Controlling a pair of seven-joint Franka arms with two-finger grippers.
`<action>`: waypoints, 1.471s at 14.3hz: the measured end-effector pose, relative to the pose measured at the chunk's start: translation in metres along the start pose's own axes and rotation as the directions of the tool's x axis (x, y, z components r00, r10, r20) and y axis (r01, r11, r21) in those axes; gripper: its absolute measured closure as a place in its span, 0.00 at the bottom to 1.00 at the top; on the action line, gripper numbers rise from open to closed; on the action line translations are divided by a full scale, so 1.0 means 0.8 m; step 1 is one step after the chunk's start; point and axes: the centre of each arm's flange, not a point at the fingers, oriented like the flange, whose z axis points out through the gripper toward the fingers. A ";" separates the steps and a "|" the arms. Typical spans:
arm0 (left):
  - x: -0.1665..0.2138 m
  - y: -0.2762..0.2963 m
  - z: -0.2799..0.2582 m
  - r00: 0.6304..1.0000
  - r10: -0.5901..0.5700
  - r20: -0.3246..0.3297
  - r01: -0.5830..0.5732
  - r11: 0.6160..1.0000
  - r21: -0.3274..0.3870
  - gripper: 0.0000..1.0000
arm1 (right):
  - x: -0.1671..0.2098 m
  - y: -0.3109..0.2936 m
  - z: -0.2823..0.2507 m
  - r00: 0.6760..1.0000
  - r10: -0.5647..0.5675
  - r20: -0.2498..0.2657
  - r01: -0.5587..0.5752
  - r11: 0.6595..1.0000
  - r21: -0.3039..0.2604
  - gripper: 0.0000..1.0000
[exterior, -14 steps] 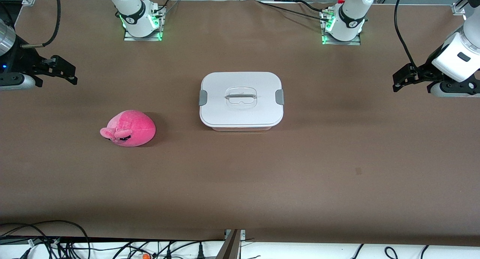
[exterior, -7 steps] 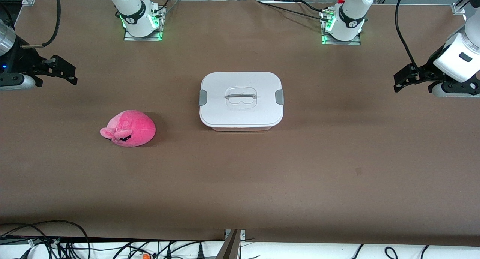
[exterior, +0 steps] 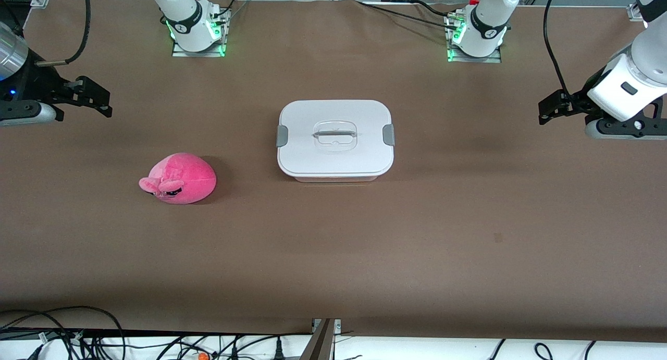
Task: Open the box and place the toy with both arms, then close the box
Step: 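Reach the left gripper to the lid handle while the right gripper reaches the toy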
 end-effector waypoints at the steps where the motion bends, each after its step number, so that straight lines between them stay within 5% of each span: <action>1: -0.002 0.014 0.000 1.000 0.020 0.003 -0.020 1.000 0.001 0.00 | 0.001 -0.004 0.001 1.000 -0.005 0.001 0.005 1.000 0.000 0.00; 6: -0.015 0.120 0.012 0.986 0.166 0.031 -0.164 0.985 -0.058 0.00 | 0.014 -0.007 0.021 1.000 -0.009 0.013 0.009 1.000 -0.002 0.00; 9: -0.024 0.213 0.057 0.941 0.320 0.109 -0.309 0.945 -0.103 0.00 | 0.023 -0.006 0.037 1.000 -0.007 0.028 0.007 1.000 -0.004 0.00; 11: -0.037 0.288 0.096 0.871 0.469 0.145 -0.452 0.882 -0.138 0.00 | 0.032 -0.003 0.057 0.999 -0.001 0.053 0.001 1.000 -0.006 0.00; 13: -0.047 0.350 0.122 0.794 0.598 0.111 -0.577 0.798 -0.173 0.00 | 0.047 -0.003 0.088 0.997 -0.001 0.080 0.002 1.000 -0.010 0.00; 17: -0.060 0.428 0.162 0.555 0.832 0.005 -0.814 0.544 -0.205 0.00 | 0.080 -0.002 0.167 0.991 -0.001 0.133 0.004 1.000 -0.022 0.00; 21: -0.085 0.510 0.220 0.374 0.927 0.025 -0.927 0.374 -0.024 0.00 | 0.087 -0.004 0.228 0.984 -0.003 0.177 0.008 1.000 -0.024 0.00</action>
